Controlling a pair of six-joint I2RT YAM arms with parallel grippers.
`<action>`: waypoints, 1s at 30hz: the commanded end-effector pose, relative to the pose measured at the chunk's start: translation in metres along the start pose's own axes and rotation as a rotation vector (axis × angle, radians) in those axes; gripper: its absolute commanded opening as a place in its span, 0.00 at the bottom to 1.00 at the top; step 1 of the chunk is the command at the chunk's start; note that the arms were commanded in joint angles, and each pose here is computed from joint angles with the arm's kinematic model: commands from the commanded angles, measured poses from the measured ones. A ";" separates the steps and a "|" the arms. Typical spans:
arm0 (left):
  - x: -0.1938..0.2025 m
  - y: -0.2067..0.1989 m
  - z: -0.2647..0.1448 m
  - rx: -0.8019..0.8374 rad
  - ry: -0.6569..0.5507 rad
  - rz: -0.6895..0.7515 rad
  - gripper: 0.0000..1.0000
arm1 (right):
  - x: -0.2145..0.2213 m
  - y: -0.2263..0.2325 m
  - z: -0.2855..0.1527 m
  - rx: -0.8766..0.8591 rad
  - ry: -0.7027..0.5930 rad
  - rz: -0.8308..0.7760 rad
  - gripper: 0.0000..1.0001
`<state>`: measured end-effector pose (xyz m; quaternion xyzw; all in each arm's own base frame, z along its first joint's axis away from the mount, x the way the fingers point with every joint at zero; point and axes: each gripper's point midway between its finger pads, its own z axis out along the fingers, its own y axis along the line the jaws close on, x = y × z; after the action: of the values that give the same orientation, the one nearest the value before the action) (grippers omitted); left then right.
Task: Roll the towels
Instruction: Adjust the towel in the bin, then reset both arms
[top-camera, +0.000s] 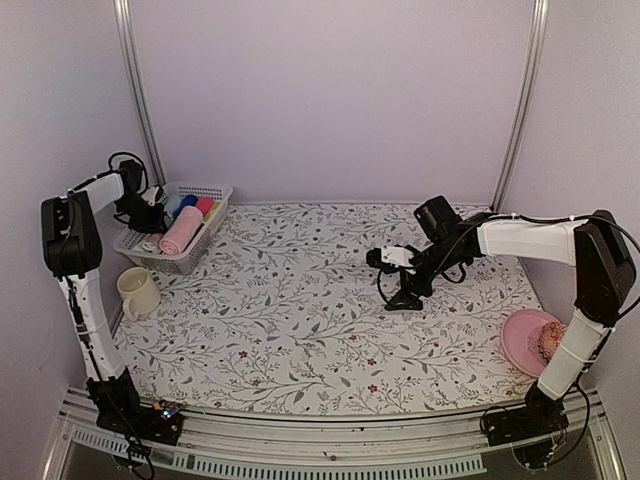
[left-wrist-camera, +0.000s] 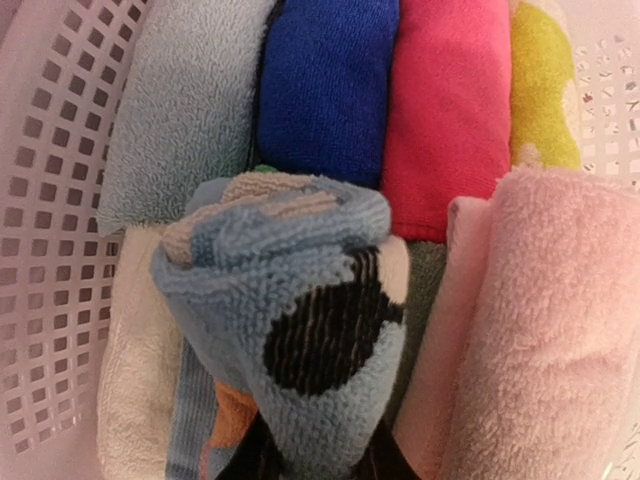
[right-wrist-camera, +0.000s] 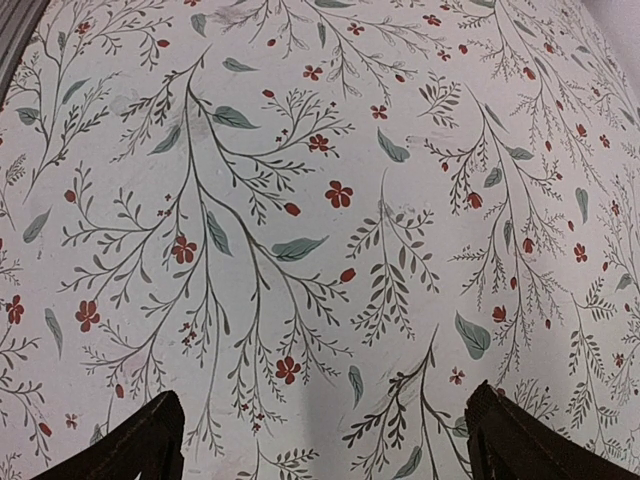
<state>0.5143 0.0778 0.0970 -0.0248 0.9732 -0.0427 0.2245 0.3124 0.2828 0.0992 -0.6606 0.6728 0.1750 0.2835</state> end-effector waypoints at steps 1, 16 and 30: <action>0.012 -0.036 -0.007 0.076 0.040 0.038 0.15 | -0.010 -0.007 -0.006 0.019 -0.018 -0.005 0.99; 0.021 -0.051 0.001 0.091 0.078 0.062 0.21 | -0.009 -0.007 -0.005 0.015 -0.015 -0.003 0.99; -0.017 -0.037 -0.036 -0.011 -0.062 0.028 0.62 | -0.009 -0.006 -0.004 0.019 -0.008 -0.005 0.99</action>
<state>0.5121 0.0478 0.1060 -0.0083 0.9732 -0.0488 0.2247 0.3123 0.2828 0.0992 -0.6607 0.6728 0.1749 0.2833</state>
